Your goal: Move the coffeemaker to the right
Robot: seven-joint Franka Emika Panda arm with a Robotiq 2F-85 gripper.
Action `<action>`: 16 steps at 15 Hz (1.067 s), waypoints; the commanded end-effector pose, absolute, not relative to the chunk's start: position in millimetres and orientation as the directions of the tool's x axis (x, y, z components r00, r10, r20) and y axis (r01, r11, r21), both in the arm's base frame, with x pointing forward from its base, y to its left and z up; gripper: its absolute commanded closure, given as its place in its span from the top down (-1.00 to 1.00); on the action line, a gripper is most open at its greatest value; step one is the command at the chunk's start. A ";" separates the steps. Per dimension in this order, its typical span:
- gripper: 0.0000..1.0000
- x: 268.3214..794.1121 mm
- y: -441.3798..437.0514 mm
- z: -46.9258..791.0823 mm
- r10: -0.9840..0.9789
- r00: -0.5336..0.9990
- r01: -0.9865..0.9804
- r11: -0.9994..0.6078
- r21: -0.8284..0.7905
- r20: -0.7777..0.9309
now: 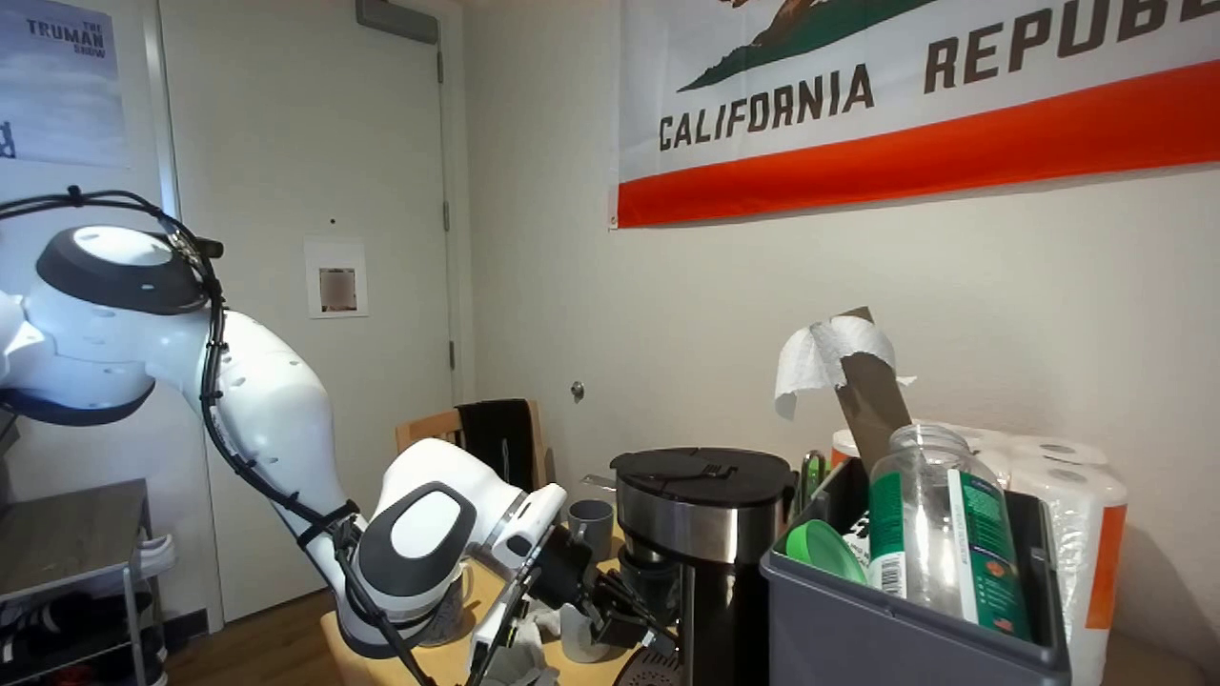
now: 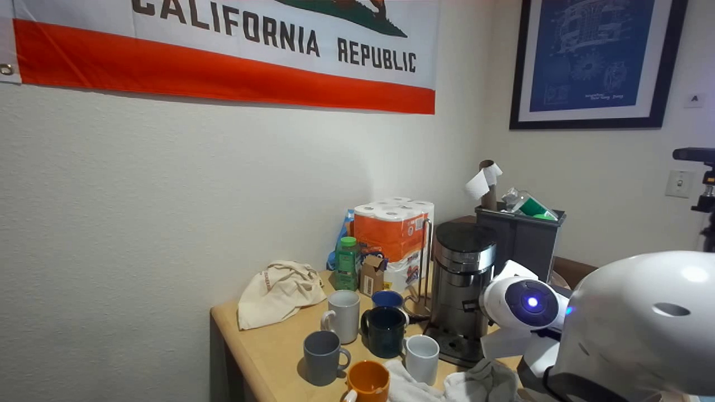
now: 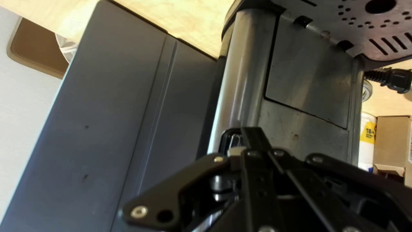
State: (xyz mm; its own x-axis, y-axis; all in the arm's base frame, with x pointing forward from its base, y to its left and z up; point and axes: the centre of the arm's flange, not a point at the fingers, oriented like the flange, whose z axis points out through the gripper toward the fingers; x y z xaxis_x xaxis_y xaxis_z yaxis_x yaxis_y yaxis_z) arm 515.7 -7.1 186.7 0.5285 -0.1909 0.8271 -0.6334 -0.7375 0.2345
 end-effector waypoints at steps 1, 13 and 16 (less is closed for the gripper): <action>-1.00 518.5 -10.0 186.9 -0.198 0.535 -0.644 -0.725 0.245 0.821; -1.00 524.5 -28.3 177.9 -0.195 0.523 -0.666 -0.701 0.255 0.830; -1.00 525.9 -33.3 175.9 -0.192 0.519 -0.672 -0.693 0.259 0.833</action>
State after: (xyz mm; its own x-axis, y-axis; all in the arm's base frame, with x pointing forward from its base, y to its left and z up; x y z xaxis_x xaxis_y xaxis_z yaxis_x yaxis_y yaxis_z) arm 515.9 -20.2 183.5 0.5235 -0.1908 0.8304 -0.6521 -0.7169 0.2464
